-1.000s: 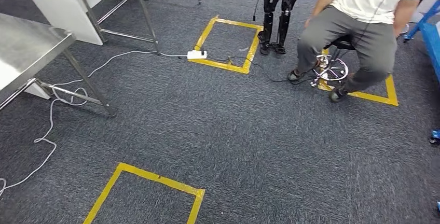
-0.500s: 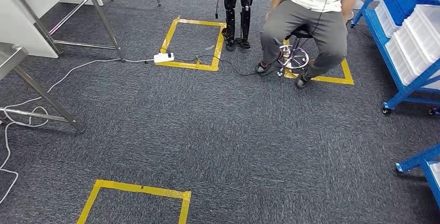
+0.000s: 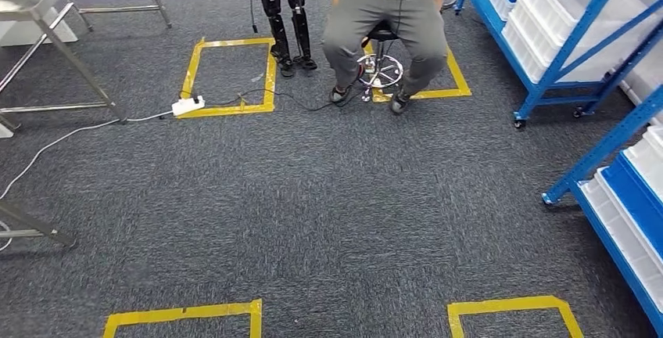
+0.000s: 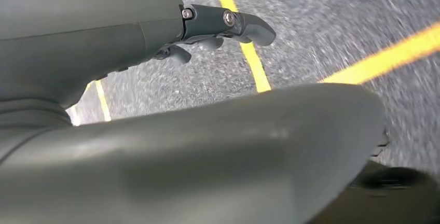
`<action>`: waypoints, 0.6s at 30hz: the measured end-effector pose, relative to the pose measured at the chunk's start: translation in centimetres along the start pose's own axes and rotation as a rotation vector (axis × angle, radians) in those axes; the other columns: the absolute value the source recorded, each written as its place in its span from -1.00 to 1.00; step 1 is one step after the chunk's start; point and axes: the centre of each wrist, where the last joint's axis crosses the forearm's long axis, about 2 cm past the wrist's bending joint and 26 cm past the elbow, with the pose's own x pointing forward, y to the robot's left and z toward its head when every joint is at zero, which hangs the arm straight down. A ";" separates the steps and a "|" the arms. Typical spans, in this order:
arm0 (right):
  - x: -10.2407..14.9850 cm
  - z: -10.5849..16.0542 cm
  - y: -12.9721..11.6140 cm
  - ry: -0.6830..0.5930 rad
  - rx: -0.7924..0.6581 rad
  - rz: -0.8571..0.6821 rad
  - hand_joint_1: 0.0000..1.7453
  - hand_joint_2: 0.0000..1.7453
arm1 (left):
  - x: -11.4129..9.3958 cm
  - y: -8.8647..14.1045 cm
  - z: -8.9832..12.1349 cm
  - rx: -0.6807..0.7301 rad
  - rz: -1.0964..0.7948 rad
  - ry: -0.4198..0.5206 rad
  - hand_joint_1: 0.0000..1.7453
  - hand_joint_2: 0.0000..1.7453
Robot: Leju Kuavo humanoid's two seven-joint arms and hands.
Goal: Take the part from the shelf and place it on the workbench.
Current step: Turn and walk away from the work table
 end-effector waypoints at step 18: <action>0.2 0.1 0.2 0.004 0.000 0.008 -1.00 -1.00 | -0.8 -0.3 0.1 0.005 -0.002 0.015 -1.00 -1.00</action>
